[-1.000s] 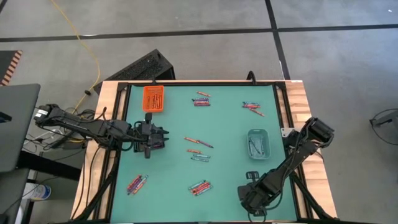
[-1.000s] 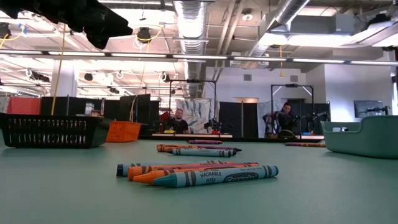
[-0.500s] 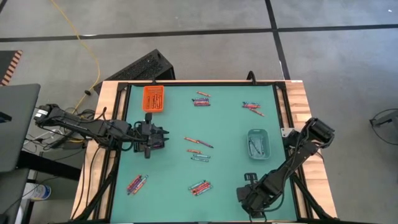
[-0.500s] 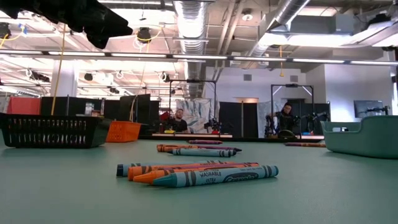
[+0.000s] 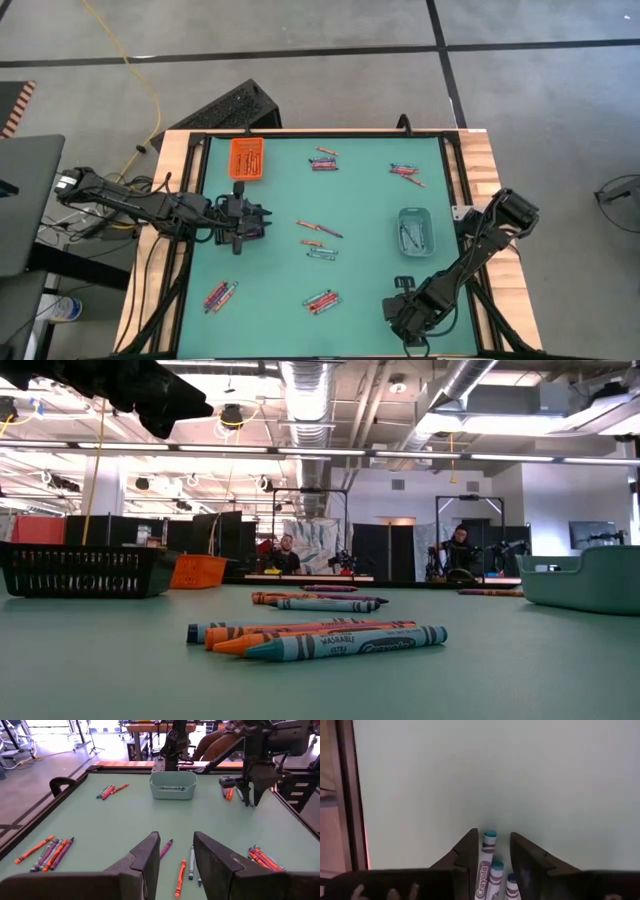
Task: Sort crayons
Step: Put the light blue crayon into the blue bin
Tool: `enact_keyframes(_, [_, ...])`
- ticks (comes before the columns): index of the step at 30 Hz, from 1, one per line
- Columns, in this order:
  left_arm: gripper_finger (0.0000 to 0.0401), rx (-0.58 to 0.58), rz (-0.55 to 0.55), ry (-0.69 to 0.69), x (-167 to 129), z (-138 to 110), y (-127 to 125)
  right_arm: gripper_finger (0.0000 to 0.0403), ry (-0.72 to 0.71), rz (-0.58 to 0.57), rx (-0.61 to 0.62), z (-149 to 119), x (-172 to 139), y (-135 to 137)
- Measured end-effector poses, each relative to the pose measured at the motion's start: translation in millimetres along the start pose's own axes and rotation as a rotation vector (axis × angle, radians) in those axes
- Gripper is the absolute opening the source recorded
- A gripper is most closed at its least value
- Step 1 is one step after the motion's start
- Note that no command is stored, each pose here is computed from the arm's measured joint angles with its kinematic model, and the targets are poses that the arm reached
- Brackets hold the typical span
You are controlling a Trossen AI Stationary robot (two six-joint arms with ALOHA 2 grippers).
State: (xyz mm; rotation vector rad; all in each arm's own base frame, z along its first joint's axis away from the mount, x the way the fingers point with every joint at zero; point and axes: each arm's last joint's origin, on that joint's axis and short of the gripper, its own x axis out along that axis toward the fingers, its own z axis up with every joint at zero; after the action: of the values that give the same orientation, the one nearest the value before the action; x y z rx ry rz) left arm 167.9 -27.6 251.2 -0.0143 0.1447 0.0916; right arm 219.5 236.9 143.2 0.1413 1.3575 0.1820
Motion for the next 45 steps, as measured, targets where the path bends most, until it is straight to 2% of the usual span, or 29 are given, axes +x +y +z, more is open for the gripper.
enact_keyframes(6, [0.0109,0.001,0.0,0.001,-0.1,-0.1,0.1,0.0102,0.016,-0.023,-0.009,-7.7,6.4,-8.0])
enact_keyframes(16, [0.0109,0.007,0.0,0.007,-0.1,-0.6,0.0,0.0008,0.023,-0.035,-0.048,-8.6,7.3,-9.8])
enact_keyframes(22, [0.0109,0.016,0.001,0.01,-0.1,-1.0,0.1,0.001,0.028,-0.031,-0.051,-7.3,5.7,-8.7])
enact_keyframes(27, [0.0109,0.02,0.001,0.017,-0.1,-1.7,0.1,0.0007,-0.028,-0.029,-0.108,0.9,-6.5,-5.4])
enact_keyframes(36, [0.0109,0.024,0.002,0.03,-0.1,-3.0,0.2,0.0007,-0.239,0.002,-0.093,15.9,-67.7,-17.3])
enact_keyframes(40, [0.0109,0.034,0.002,0.029,-0.1,-2.9,0.2,0.0007,-0.34,-0.177,0.009,15.8,-94.8,-40.4])
enact_keyframes(45, [0.0109,0.035,0.002,0.03,0.0,-3.0,0.2,0.0007,-0.36,-0.392,0.203,13.9,-121.2,-82.8])
